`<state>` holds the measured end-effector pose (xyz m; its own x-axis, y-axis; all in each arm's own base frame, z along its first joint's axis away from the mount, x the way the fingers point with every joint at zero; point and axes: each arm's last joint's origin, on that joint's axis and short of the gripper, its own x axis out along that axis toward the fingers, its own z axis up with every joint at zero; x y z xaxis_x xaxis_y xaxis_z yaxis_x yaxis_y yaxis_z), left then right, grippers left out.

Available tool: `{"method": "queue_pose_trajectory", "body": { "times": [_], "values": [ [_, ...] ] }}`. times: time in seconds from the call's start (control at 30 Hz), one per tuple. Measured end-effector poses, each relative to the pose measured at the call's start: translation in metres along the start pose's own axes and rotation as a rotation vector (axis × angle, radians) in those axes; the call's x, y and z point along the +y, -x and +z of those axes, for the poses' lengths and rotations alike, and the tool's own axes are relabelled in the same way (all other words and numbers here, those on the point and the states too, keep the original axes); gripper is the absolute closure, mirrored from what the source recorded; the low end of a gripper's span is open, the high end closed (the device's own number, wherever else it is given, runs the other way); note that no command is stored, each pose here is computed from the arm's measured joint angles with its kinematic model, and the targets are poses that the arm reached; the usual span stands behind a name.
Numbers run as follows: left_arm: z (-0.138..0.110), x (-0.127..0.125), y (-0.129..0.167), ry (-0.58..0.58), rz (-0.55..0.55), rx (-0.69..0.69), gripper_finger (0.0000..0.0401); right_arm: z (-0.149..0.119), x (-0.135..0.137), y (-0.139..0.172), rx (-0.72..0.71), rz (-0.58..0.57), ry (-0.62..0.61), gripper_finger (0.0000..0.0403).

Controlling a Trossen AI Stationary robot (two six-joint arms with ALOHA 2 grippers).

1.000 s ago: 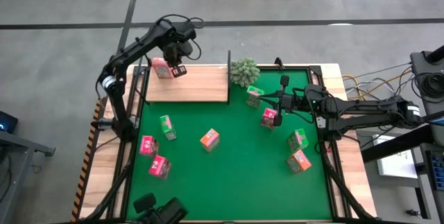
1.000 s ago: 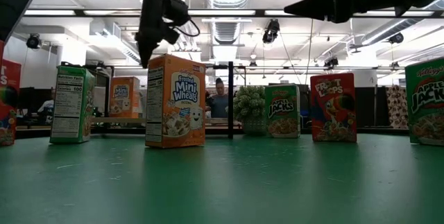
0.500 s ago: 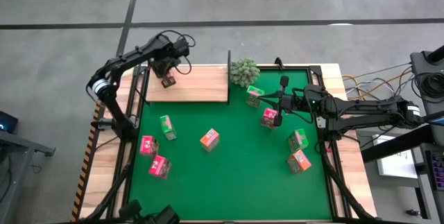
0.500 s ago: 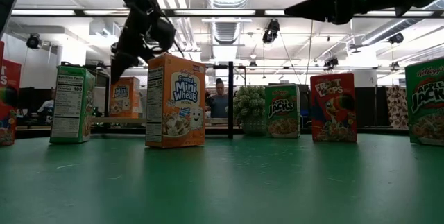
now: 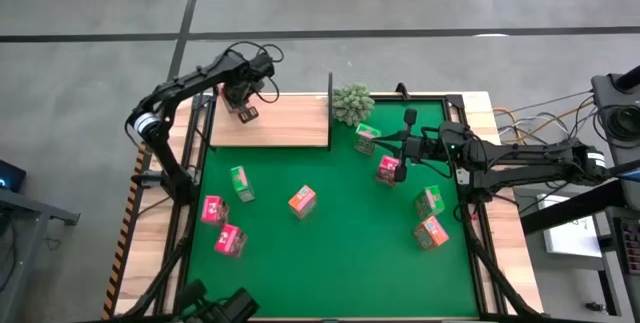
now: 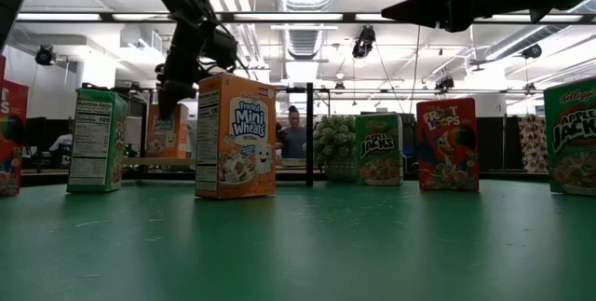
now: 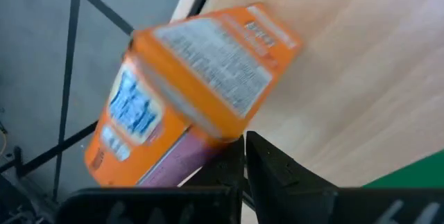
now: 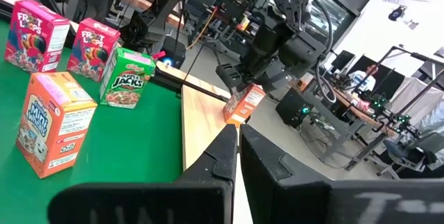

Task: Stack cereal on shelf
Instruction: Put the top orange cereal box on the shelf

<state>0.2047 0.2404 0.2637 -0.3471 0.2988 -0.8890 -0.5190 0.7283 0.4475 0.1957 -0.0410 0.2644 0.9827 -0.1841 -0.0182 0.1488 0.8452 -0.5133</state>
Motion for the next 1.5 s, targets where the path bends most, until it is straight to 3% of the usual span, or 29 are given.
{"method": "queue_pose_trajectory", "body": {
  "times": [0.33, 0.83, 1.33, 1.5],
  "values": [
    [-0.001, 0.006, -0.002, 0.029, 0.037, 0.008, 0.0401, 0.000, 0.000, 0.000, 0.000, 0.000, 0.000, 0.0394],
    [-0.001, -0.009, -0.028, 0.073, -0.008, 0.011, 0.0401, 0.000, 0.000, 0.000, 0.000, 0.000, 0.000, 0.0394],
    [-0.001, -0.009, -0.029, 0.090, -0.007, 0.011, 0.0401, 0.000, 0.000, 0.000, 0.001, 0.000, 0.000, 0.0394],
    [-0.003, -0.008, -0.029, 0.083, 0.053, 0.034, 0.0401, 0.000, 0.000, 0.000, 0.001, 0.000, 0.000, 0.0394]
  ]
}}
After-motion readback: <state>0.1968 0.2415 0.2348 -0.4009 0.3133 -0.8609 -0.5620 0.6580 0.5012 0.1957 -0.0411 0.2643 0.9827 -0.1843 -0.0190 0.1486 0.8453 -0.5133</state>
